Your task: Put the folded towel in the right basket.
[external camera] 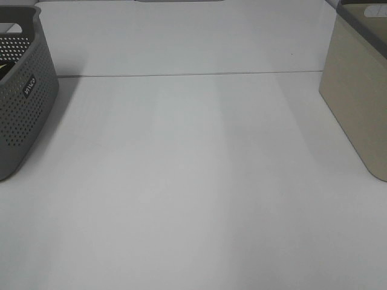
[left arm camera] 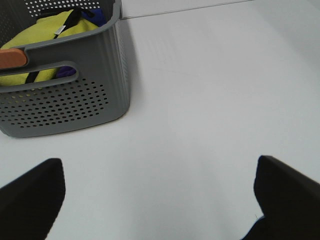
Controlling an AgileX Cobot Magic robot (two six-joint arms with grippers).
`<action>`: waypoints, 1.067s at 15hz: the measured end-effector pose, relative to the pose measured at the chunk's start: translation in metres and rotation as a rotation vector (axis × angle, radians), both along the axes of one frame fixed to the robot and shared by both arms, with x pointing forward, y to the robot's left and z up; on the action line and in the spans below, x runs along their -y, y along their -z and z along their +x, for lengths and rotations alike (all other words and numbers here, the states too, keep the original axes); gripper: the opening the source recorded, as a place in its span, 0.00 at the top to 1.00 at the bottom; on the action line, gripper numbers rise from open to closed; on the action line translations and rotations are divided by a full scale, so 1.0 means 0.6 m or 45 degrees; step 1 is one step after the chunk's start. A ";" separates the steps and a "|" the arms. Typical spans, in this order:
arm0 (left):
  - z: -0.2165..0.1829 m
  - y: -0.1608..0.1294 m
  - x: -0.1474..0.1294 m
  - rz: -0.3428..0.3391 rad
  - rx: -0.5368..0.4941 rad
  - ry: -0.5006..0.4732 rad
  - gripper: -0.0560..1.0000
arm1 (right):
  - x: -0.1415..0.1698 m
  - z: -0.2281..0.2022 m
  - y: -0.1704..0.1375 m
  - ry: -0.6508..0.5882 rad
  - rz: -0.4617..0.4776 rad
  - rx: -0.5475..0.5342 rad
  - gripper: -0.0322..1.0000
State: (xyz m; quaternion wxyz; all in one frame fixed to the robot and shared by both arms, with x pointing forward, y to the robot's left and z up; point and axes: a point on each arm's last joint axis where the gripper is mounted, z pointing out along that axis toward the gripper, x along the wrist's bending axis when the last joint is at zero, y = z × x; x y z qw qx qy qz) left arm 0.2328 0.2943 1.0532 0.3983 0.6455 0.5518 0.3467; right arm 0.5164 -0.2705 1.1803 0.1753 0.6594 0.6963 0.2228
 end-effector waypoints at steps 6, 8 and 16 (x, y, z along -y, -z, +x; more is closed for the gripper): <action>0.000 0.000 0.000 0.000 0.000 0.000 0.02 | 0.023 -0.163 0.078 0.020 -0.079 -0.121 0.34; 0.000 0.000 0.000 0.000 0.000 0.000 0.02 | 0.028 -0.221 0.118 0.019 -0.085 -0.153 0.34; 0.000 0.000 0.000 0.000 0.000 0.000 0.02 | 0.041 -0.403 0.208 -0.004 -0.029 0.238 0.34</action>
